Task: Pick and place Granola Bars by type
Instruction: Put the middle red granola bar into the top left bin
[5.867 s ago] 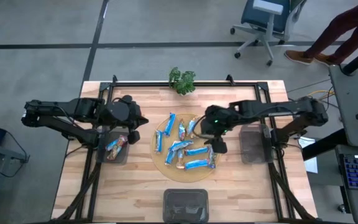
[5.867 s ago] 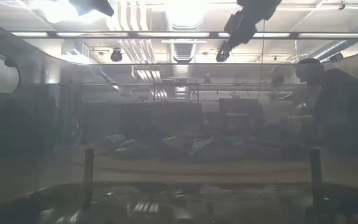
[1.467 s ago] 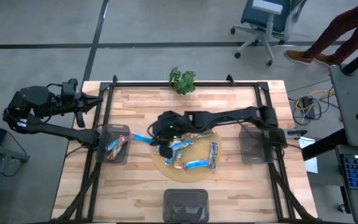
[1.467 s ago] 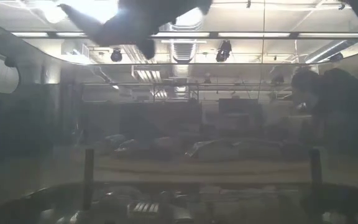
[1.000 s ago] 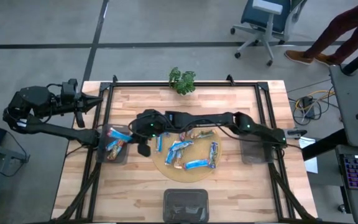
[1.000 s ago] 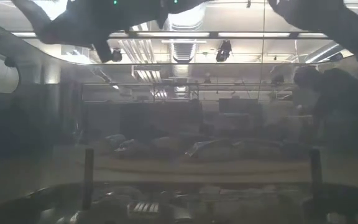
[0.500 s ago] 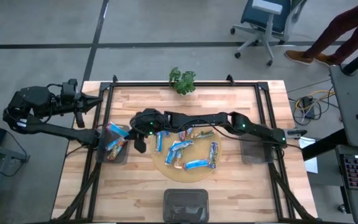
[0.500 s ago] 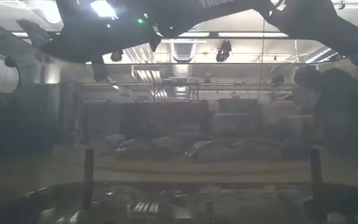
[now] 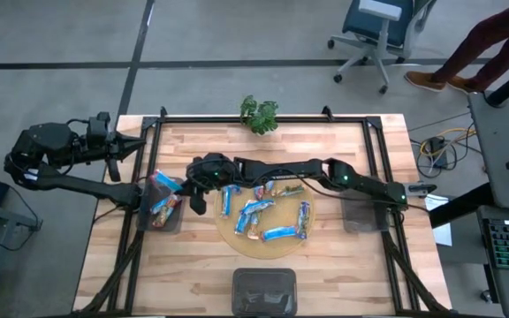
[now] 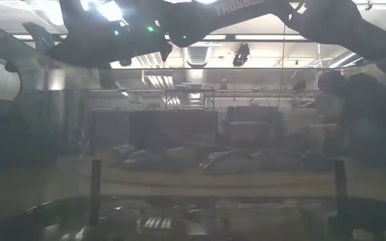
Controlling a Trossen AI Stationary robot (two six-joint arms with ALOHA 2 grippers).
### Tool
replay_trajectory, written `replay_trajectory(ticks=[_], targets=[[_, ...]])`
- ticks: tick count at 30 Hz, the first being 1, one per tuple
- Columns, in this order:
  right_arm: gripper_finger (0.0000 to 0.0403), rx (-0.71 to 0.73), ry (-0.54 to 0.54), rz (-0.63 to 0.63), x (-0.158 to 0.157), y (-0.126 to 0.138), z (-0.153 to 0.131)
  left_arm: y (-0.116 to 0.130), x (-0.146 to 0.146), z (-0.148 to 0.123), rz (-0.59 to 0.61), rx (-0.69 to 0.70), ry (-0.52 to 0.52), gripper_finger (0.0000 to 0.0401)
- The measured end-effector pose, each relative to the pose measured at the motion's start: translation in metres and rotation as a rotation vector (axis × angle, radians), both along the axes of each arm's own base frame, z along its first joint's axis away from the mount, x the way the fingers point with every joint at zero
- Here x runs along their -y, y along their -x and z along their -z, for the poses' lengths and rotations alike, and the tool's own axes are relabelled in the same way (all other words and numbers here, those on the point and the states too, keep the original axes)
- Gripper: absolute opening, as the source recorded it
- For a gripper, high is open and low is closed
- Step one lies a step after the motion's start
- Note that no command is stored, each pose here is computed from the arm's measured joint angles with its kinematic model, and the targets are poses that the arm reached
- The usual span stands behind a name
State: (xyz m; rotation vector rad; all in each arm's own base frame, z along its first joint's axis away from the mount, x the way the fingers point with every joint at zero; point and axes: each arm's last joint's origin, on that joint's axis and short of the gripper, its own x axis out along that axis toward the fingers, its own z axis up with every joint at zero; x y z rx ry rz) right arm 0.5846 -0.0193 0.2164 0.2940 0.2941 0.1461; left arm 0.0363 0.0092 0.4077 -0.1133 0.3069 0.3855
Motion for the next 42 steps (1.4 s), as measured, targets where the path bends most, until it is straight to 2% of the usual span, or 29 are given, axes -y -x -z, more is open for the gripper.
replay_trajectory(ticks=[3, 9, 14, 19, 24, 29, 33, 38, 42], targets=[[0.0033, -0.018, -0.006, 0.005, 0.002, -0.001, 0.009, 0.0, 0.0, 0.0, 0.0, 0.0, 0.0, 0.0], [0.0033, -0.066, -0.092, 0.029, 0.006, -0.004, 0.024, 0.0, 0.0, 0.0, 0.0, 0.0, 0.0, 0.0], [0.0033, -0.075, -0.095, 0.019, 0.005, -0.004, 0.027, 0.0, 0.0, 0.0, 0.0, -0.001, 0.0, 0.0], [0.0033, -0.077, -0.118, -0.053, 0.003, -0.003, 0.025, -0.001, 0.0, 0.002, -0.017, -0.007, 0.044, 0.0], [0.0033, -0.034, -0.123, -0.15, -0.004, -0.002, 0.001, -0.004, 0.001, 0.005, -0.017, -0.044, 0.066, 0.0], [0.0033, -0.022, -0.055, -0.179, -0.007, 0.01, -0.036, -0.006, 0.001, 0.005, -0.033, -0.031, 0.111, 0.0], [0.0033, -0.079, 0.016, -0.207, -0.01, 0.027, -0.063, -0.008, 0.001, 0.004, -0.05, -0.002, 0.156, 0.0009], [0.0033, -0.151, 0.103, -0.21, -0.01, 0.044, -0.082, -0.01, 0.001, 0.002, -0.06, 0.028, 0.188, 0.0054], [0.0033, -0.131, 0.162, -0.176, -0.008, 0.052, -0.098, -0.015, 0.002, 0.002, -0.071, 0.027, 0.216, 0.0107]])
